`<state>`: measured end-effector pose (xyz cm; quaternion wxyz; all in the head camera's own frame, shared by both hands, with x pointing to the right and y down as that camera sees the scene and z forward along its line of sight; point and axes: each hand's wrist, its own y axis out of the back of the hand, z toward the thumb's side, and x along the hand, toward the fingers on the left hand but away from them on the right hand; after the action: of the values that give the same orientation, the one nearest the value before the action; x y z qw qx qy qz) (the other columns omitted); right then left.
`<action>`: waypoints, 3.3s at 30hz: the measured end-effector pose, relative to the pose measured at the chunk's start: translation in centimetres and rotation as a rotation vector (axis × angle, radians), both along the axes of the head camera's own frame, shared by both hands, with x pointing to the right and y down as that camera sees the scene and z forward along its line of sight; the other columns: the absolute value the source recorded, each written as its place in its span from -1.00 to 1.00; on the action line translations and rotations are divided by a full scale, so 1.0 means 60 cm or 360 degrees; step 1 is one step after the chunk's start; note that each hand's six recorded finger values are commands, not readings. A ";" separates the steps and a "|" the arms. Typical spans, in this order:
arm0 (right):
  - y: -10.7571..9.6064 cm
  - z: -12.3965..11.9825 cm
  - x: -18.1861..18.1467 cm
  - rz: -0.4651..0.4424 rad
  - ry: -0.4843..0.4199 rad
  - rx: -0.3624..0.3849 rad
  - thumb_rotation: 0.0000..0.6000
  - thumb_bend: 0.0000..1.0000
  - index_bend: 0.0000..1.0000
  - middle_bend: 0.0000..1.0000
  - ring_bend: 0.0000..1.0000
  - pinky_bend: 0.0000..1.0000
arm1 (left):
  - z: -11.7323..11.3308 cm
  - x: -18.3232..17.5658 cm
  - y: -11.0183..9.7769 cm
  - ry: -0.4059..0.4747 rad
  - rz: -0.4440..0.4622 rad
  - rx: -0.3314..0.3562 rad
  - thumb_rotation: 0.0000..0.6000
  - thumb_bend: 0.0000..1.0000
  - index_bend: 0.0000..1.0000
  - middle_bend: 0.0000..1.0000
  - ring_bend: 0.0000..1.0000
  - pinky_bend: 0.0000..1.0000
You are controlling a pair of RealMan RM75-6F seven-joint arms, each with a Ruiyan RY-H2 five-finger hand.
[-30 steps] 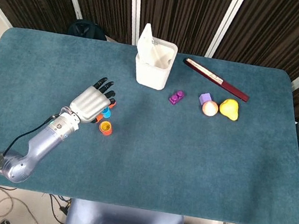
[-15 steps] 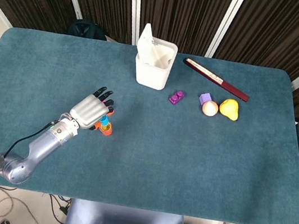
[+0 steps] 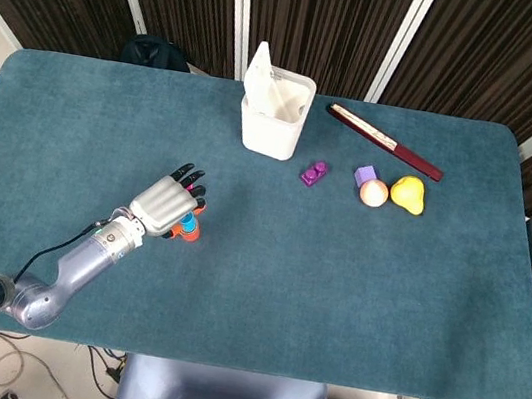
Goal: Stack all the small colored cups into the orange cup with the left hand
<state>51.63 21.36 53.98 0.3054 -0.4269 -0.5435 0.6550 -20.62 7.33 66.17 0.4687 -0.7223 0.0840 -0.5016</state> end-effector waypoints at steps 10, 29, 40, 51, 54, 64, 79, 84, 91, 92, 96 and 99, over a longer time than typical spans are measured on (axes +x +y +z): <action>0.000 0.000 0.001 0.0003 0.0003 0.0002 1.00 -0.09 -0.94 -1.00 -0.91 -1.00 | 0.013 0.001 0.000 -0.0019 -0.0007 -0.0001 1.00 -0.29 -0.11 -0.54 -1.00 -0.98; 0.000 0.004 0.002 0.0027 -0.0032 -0.0001 1.00 -0.09 -0.94 -1.00 -0.91 -1.00 | 0.008 0.006 -0.009 -0.0021 -0.0004 -0.0028 1.00 -0.49 -0.73 -0.70 -1.00 -1.00; 0.002 0.013 0.003 0.0030 -0.0013 -0.0028 1.00 -0.09 -0.94 -1.00 -0.91 -1.00 | -0.005 -0.020 -0.071 0.0026 -0.0193 0.0059 1.00 -0.50 -0.59 -0.71 -1.00 -1.00; 0.004 0.016 0.004 0.0039 0.0000 -0.0041 1.00 -0.09 -0.94 -1.00 -0.91 -1.00 | 0.026 -0.053 -0.112 -0.0029 -0.0317 0.0064 1.00 -0.50 -0.51 -0.70 -1.00 -1.00; 0.004 0.016 0.006 0.0044 0.0008 -0.0042 1.00 -0.09 -0.94 -1.00 -0.91 -1.00 | 0.039 -0.058 -0.113 -0.0048 -0.0329 0.0055 1.00 -0.50 -0.49 -0.69 -1.00 -1.00; 0.004 0.016 0.007 0.0048 0.0029 -0.0039 1.00 -0.09 -0.94 -1.00 -0.91 -1.00 | 0.085 -0.069 -0.103 -0.0111 -0.0326 0.0002 1.00 -0.50 -0.48 -0.68 -1.00 -1.00; 0.005 0.017 0.010 0.0059 0.0037 -0.0037 1.00 -0.09 -0.94 -1.00 -0.91 -1.00 | 0.111 -0.052 -0.089 -0.0110 -0.0288 -0.0013 1.00 -0.49 -0.34 -0.65 -1.00 -1.00; 0.005 0.016 0.011 0.0063 0.0038 -0.0033 1.00 -0.09 -0.94 -1.00 -0.91 -1.00 | 0.118 -0.046 -0.086 -0.0113 -0.0278 -0.0008 1.00 -0.47 -0.30 -0.63 -1.00 -1.00; 0.006 0.013 0.014 0.0071 0.0044 -0.0022 1.00 -0.09 -0.94 -1.00 -0.91 -1.00 | 0.125 -0.040 -0.085 -0.0100 -0.0293 -0.0006 1.00 -0.44 -0.26 -0.59 -1.00 -1.00; 0.006 0.013 0.014 0.0071 0.0044 -0.0020 1.00 -0.09 -0.94 -1.00 -0.91 -1.00 | 0.126 -0.039 -0.085 -0.0096 -0.0296 -0.0004 1.00 -0.44 -0.25 -0.59 -1.00 -1.00; 0.006 0.012 0.015 0.0074 0.0044 -0.0016 1.00 -0.09 -0.94 -1.00 -0.91 -1.00 | 0.128 -0.035 -0.086 -0.0091 -0.0297 0.0008 1.00 -0.44 -0.22 -0.57 -1.00 -1.00; 0.007 0.012 0.015 0.0074 0.0043 -0.0015 1.00 -0.09 -0.94 -1.00 -0.91 -1.00 | 0.130 -0.034 -0.086 -0.0096 -0.0293 0.0015 1.00 -0.43 -0.20 -0.55 -1.00 -1.00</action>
<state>52.54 21.77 54.68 0.2954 -0.4066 -0.5461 0.6702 -22.65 2.15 73.94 0.4262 -0.6938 0.1384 -0.5637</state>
